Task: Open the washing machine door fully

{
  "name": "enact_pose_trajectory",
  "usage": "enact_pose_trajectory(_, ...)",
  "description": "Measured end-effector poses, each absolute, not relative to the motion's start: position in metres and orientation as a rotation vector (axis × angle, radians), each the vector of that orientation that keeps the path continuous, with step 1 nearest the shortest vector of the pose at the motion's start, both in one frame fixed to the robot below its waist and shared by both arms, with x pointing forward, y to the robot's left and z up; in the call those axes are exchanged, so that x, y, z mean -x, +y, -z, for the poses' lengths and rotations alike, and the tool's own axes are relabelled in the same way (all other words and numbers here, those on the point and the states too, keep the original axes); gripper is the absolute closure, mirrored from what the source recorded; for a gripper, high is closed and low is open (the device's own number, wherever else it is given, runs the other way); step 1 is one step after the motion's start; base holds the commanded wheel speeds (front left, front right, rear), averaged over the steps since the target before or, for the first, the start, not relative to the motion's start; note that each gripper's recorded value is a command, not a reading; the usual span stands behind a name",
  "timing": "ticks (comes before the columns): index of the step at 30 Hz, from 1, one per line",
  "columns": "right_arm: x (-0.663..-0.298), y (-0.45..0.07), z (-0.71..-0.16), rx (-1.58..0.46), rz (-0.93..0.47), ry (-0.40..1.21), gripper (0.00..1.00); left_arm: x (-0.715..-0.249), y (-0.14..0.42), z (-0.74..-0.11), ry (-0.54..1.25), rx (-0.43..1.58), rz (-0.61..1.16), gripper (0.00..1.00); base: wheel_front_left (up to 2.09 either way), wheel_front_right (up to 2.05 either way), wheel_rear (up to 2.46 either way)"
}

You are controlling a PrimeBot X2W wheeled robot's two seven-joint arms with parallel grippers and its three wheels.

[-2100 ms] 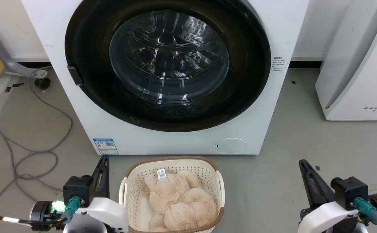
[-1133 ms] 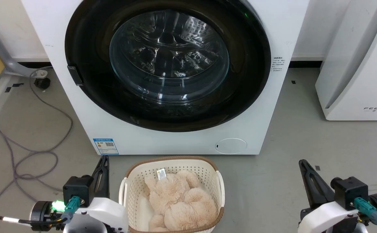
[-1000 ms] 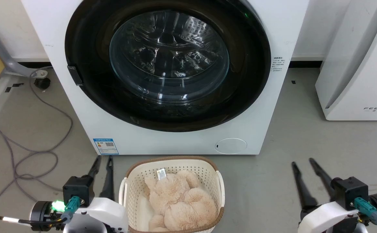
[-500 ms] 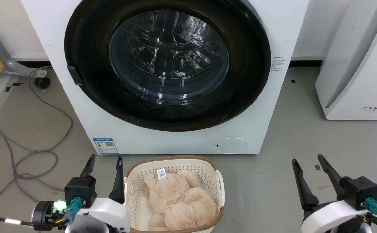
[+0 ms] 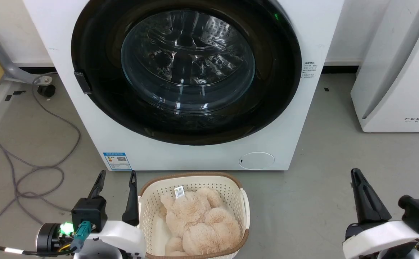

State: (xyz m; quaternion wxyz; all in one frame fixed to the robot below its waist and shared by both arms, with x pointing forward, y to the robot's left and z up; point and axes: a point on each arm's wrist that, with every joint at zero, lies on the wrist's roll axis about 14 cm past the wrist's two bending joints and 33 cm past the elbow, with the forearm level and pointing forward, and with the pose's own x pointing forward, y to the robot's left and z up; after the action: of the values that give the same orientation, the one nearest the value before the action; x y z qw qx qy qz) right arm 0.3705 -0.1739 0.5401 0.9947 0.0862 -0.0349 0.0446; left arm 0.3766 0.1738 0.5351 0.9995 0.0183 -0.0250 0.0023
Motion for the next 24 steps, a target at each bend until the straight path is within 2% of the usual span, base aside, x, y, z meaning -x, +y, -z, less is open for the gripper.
enact_pose_trajectory(24, -0.405, -0.195, -0.543, -0.752, -0.024, -0.128, 1.00, -0.389, 0.177, -0.536, -0.081, -0.028, -0.028, 0.00, 0.00, 0.00, 0.00)
